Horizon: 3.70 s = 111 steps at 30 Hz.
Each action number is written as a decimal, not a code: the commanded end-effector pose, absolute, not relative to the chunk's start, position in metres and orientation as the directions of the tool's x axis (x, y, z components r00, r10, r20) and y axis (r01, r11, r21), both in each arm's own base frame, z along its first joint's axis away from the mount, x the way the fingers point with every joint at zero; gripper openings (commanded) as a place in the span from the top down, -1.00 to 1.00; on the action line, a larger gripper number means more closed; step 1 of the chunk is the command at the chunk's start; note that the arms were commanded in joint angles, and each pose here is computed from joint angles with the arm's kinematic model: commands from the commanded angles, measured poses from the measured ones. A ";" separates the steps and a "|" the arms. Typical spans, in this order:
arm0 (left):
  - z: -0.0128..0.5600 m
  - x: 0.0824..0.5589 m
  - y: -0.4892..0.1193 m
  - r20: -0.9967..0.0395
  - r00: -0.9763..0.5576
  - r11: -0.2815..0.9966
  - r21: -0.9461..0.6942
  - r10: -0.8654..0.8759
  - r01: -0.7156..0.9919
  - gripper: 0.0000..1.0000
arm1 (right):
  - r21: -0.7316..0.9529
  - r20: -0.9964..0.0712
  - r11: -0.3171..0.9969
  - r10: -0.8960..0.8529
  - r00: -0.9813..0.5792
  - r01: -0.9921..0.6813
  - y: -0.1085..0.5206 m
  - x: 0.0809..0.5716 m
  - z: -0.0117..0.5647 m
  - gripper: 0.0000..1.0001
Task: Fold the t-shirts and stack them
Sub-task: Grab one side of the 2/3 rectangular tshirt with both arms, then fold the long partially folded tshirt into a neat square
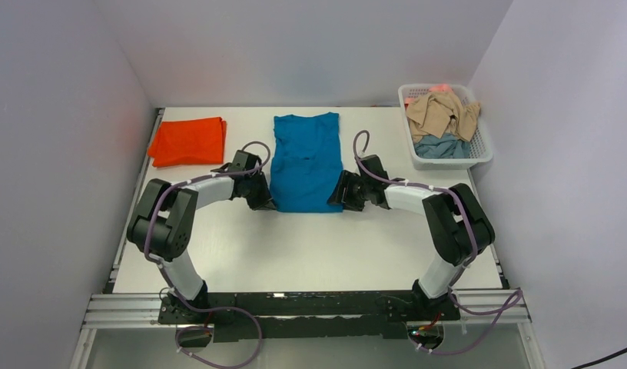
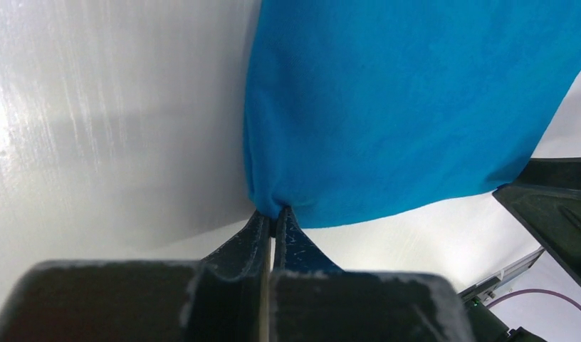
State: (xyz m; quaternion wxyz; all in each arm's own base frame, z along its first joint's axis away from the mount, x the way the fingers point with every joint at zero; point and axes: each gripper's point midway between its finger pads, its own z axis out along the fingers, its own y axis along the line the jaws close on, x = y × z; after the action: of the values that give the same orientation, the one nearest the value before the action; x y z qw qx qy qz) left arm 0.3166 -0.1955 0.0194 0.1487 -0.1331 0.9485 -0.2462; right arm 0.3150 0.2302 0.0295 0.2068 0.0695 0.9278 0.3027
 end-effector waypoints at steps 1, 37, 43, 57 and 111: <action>-0.001 0.316 -0.186 -0.210 -0.923 0.878 -0.431 -0.322 -0.208 1.00 | 0.534 -0.328 0.845 0.237 -0.915 0.028 0.227 0.311 0.016 -0.04; 0.004 0.249 -0.166 -0.269 -0.918 0.896 -0.414 -0.292 -0.163 1.00 | 0.505 -0.320 0.839 -0.038 -0.947 -0.204 0.242 0.229 0.031 1.00; 0.011 0.197 -0.161 -0.266 -0.919 0.896 -0.412 -0.292 -0.165 1.00 | 0.539 -0.251 0.813 -0.094 -0.963 -0.220 0.237 0.183 0.036 1.00; 0.096 0.160 -0.172 -0.419 -0.869 0.838 -0.546 -0.264 0.009 1.00 | 0.609 -0.299 0.730 -0.152 -0.942 -0.311 0.245 0.144 0.102 1.00; 0.149 0.521 -0.175 -0.594 -0.746 0.879 -0.476 -0.301 0.024 -0.98 | 0.621 -0.548 0.756 0.233 -0.804 -0.204 0.197 0.525 0.119 -1.00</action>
State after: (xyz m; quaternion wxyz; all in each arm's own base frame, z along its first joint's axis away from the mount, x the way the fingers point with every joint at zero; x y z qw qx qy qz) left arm 0.5112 -0.1670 0.0980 0.3051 -0.1017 0.9259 -0.1983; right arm 0.5101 0.1978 0.0652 0.2481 0.0341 0.9047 0.3447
